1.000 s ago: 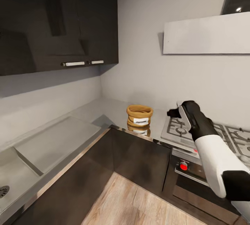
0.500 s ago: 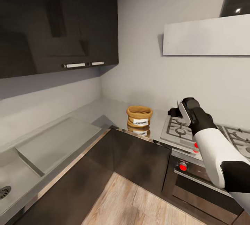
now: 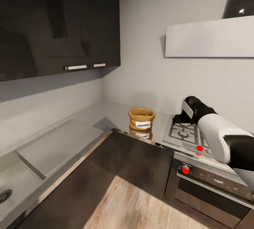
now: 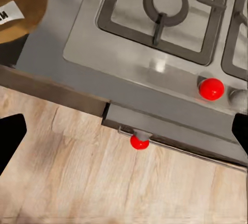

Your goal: In the kitchen, take the popcorn bag from the countertop, put it into the microwave, and heat it until the popcorn is cooked so the cooked popcorn ends up inside the bag.

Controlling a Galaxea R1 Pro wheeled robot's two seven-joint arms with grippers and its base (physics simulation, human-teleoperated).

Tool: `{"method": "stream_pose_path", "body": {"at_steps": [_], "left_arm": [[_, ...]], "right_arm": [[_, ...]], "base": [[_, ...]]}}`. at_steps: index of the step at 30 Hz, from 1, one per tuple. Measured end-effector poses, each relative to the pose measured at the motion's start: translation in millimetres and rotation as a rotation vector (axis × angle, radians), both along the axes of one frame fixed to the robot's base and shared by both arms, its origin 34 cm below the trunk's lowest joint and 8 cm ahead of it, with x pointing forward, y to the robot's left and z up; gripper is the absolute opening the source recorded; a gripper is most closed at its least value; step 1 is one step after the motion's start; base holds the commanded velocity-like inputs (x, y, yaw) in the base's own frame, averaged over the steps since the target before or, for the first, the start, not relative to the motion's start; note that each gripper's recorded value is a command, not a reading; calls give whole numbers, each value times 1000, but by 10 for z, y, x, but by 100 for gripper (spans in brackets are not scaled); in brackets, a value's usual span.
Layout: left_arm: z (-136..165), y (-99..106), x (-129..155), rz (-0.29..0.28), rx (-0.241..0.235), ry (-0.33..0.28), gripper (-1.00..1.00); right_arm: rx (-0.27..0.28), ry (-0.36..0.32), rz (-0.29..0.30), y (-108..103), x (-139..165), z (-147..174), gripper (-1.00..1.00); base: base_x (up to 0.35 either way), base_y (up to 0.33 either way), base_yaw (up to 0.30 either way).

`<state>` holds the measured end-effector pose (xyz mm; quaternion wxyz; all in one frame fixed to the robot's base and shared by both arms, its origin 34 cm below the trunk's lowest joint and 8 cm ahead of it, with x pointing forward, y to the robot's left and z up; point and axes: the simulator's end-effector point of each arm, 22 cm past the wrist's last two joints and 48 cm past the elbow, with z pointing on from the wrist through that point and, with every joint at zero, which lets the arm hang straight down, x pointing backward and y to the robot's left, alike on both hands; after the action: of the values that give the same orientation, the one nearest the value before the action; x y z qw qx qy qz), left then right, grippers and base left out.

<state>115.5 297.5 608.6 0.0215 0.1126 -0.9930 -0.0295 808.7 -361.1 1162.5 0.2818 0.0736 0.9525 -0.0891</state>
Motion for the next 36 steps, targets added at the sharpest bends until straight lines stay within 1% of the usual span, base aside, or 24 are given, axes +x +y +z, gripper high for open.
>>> {"method": "stream_pose_path", "body": {"at_steps": [2,5,13,19,26,36], "left_arm": [[1,11,-1,-1,1,0,100],[0,-7,1,-1,-1,-1,100],[0,-18,2,0,-2,-2,100],[-1,-29,-6,1,-3,-1,100],[-1,-29,-23,1,-3,3,100],[-2,-25,-13,0,-2,1,100]], "right_arm": [[3,35,-3,-5,-65,-119,100],[5,50,-4,-7,-99,-164,100],[12,51,0,33,-96,-174,100],[13,52,1,39,-91,-183,100],[14,55,1,40,-83,-207,100],[17,57,1,43,-79,-219,100]], "base": [[35,0,0],[216,0,0],[328,0,21],[307,-18,235],[273,-213,211],[61,-55,11]]}}
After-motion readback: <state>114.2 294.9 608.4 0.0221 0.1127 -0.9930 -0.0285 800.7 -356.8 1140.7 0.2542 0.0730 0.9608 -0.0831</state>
